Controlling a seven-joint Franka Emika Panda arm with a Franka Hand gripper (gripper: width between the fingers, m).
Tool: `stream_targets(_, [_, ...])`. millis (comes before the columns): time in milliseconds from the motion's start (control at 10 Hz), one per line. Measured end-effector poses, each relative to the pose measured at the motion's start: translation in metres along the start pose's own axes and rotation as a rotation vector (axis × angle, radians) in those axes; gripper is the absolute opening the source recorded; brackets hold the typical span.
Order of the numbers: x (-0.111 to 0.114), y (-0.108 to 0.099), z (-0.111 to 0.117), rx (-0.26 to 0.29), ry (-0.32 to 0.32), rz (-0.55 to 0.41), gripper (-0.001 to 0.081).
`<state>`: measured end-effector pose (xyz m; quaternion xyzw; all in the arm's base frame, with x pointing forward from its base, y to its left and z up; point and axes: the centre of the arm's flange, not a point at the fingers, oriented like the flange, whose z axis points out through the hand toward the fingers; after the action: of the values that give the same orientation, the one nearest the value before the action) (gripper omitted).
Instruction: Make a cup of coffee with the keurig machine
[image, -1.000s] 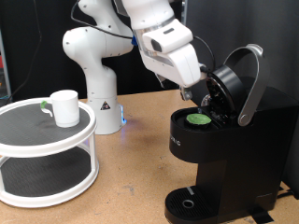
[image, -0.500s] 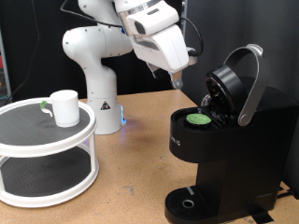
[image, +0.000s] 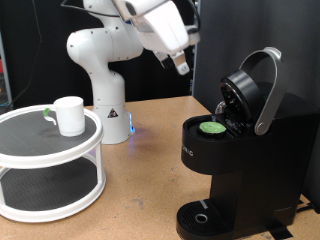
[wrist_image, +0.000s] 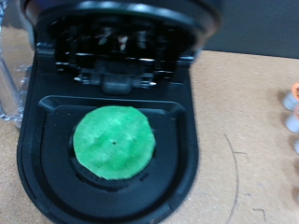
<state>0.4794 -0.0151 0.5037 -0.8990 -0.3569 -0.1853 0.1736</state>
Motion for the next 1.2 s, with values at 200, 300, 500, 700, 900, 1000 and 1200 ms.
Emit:
stream_targets(200, [-0.002, 0.006, -0.017, -0.001, 0.008, 0.037, 0.0801])
stream_targets(300, [-0.003, 0.006, -0.021, 0.014, -0.010, 0.034, 0.0801])
stream_targets(500, [-0.004, 0.006, -0.022, 0.026, -0.022, 0.032, 0.0801])
stream_targets(700, [-0.001, 0.001, -0.018, 0.065, 0.023, 0.040, 0.0801])
stream_targets(900, [0.012, -0.011, -0.012, 0.111, 0.065, 0.042, 0.0801])
stream_targets(1000, [0.022, -0.019, -0.008, 0.130, 0.081, 0.041, 0.0801])
stream_targets(1200, [0.047, -0.036, 0.002, 0.131, 0.085, 0.048, 0.0801])
